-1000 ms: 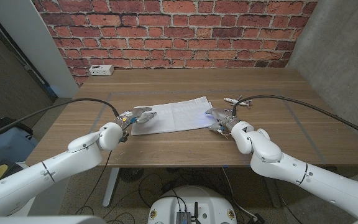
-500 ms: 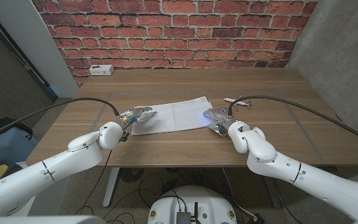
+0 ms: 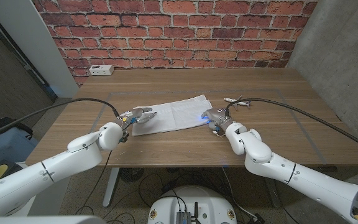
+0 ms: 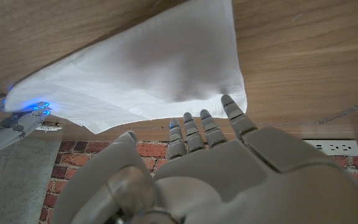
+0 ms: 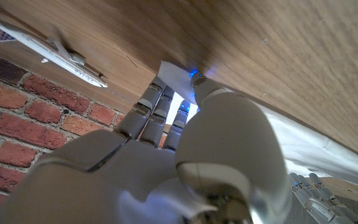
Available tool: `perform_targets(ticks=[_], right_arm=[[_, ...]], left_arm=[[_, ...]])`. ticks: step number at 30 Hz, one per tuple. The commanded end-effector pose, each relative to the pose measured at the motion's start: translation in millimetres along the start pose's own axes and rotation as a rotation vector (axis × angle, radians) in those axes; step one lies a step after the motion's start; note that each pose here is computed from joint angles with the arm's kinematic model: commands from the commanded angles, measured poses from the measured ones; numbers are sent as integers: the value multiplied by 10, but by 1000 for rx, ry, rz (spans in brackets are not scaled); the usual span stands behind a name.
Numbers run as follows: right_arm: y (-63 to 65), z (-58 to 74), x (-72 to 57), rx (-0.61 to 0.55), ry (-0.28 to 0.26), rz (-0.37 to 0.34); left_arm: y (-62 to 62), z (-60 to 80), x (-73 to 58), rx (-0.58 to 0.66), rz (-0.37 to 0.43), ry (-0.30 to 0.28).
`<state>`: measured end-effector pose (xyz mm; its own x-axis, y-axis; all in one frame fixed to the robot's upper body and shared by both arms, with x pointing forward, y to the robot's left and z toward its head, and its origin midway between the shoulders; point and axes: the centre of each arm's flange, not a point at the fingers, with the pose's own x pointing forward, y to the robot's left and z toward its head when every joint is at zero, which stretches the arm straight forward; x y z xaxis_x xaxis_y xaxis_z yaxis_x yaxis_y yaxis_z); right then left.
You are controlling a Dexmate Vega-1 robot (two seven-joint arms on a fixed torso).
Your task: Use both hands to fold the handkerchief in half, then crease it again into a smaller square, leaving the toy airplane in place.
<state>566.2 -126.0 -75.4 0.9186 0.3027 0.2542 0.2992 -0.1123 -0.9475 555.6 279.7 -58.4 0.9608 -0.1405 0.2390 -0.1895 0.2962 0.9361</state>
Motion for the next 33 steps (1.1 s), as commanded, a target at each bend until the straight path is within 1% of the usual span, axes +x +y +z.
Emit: perform_targets(ticks=[1,2,3,4,5,6,9,14,20,28,33], right_arm=[[9,28,68,-92,-71,-209],[-1,34,69,-105,-80,-230],[-26,45,70,-124,-102,-274],[-42,50,71,-134,-113,-295],[-43,50,71,-134,-113,-296],[-75,54,74,-146,-128,-329],[-126,56,84,-166,-148,-369],[-207,85,108,-190,-181,-399],[-310,152,143,-223,-214,-428],[-463,169,167,-281,-253,-450],[-559,174,203,-339,-291,-461]], left_arm=[[-11,-7,-22,-3,-9,0],[-14,-5,-21,-2,-12,-2],[-17,1,-18,-2,-18,-6],[-19,4,-15,-2,-20,-8],[-19,4,-15,-2,-20,-8],[-21,13,-11,-4,-26,-12],[-25,27,1,2,-46,-16],[-26,32,17,8,-64,-12],[-46,65,45,32,-102,-6],[-52,83,77,60,-146,17],[-60,82,94,67,-168,25]])
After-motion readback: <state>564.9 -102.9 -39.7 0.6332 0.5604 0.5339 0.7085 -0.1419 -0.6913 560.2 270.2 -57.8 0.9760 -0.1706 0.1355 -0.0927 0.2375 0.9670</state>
